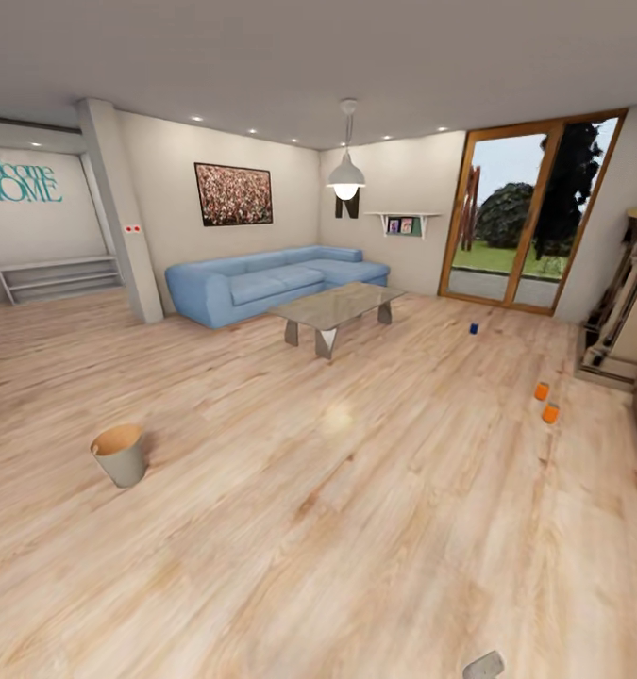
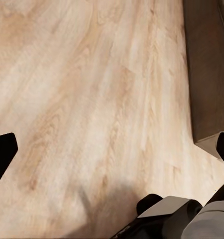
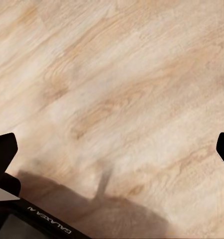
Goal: Put the three can of soda from the living room inside the tash can in the kitchen.
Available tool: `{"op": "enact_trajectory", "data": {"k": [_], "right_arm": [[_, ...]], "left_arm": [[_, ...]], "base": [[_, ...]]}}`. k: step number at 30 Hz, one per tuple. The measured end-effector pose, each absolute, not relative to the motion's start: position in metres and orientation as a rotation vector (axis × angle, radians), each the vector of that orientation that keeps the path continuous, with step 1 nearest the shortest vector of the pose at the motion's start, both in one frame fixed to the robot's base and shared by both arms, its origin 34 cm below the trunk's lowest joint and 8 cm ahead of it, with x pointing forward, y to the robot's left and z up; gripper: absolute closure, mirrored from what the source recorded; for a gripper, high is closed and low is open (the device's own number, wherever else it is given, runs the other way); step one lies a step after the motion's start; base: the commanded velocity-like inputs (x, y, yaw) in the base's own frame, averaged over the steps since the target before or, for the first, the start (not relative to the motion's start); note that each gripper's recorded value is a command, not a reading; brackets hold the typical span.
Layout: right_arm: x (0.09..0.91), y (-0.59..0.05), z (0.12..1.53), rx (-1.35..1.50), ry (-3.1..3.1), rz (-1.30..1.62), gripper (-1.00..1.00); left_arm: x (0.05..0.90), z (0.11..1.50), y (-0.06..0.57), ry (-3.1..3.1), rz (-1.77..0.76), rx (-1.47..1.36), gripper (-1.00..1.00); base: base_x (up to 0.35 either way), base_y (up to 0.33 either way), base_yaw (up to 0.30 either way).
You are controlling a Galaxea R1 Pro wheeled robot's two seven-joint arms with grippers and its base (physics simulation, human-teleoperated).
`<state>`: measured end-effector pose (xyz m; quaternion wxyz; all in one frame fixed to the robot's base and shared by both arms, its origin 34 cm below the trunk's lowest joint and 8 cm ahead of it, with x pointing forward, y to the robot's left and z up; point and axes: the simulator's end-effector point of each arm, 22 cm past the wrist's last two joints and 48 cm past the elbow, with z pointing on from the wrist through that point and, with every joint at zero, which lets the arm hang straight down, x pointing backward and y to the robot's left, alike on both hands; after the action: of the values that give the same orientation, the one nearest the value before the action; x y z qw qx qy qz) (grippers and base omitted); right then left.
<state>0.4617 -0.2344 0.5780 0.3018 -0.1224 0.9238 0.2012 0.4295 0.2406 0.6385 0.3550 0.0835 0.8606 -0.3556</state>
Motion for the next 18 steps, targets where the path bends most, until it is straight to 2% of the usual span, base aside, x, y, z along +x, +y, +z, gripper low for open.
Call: {"op": "enact_trajectory", "data": {"k": [18], "right_arm": [[0.4591, -0.2345, 0.5747, -0.324, 2.459, 0.535, -1.0]], "left_arm": [[0.4276, 0.6356, 0.2406, 2.233, -0.922, 0.212, -1.0]], "base": [[0.344, 0.0, 0.245]]}}
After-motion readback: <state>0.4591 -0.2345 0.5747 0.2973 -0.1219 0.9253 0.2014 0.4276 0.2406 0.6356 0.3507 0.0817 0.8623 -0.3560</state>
